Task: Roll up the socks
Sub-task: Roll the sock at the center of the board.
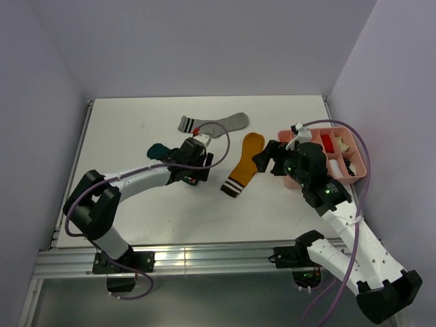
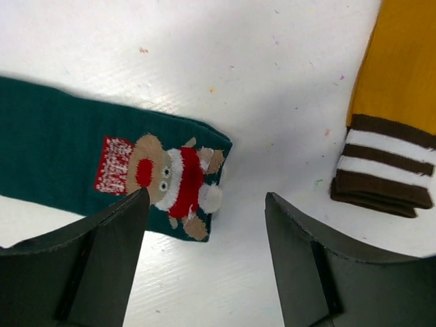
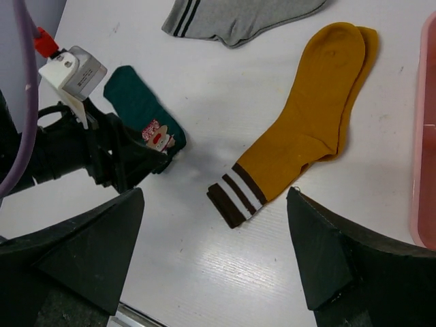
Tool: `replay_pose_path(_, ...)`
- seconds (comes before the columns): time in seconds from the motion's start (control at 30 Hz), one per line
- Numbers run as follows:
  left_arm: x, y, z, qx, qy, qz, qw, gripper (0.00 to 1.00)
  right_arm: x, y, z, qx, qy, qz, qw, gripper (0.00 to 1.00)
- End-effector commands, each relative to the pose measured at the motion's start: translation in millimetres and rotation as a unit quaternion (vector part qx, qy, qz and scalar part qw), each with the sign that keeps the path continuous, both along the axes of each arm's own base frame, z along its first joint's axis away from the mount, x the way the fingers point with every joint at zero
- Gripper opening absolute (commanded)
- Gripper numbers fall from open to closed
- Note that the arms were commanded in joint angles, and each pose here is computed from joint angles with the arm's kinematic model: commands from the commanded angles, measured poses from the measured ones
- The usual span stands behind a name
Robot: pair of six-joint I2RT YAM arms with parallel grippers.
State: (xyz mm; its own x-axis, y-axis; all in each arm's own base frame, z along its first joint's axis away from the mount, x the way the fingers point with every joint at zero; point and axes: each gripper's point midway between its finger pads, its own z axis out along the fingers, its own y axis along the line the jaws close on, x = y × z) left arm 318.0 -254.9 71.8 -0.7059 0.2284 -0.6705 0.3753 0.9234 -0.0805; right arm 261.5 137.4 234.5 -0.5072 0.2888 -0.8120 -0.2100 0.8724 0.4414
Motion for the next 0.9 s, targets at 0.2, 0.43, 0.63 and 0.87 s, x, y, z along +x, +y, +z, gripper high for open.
replay_pose_path(0.2, -4, 6, -7, 0.135, -0.081, -0.052, 0.986, 0.71, 5, 0, 25, 0.018, -0.042, -0.003, 0.999, 0.92)
replay_pose_path(0.43, -14, 8, -26, 0.168, -0.075, -0.069, 0.98, 0.68, 5, -1, 24, 0.02, -0.041, -0.007, 0.999, 0.91)
replay_pose_path(0.63, -16, 9, -36, 0.184, -0.07, -0.078, 0.977, 0.67, 5, 0, 22, 0.025, -0.038, -0.008, 0.999, 0.91)
replay_pose_path(0.87, -19, 8, -44, 0.196, -0.064, -0.082, 0.975, 0.65, 4, -1, 19, 0.029, -0.037, -0.013, 0.999, 0.91)
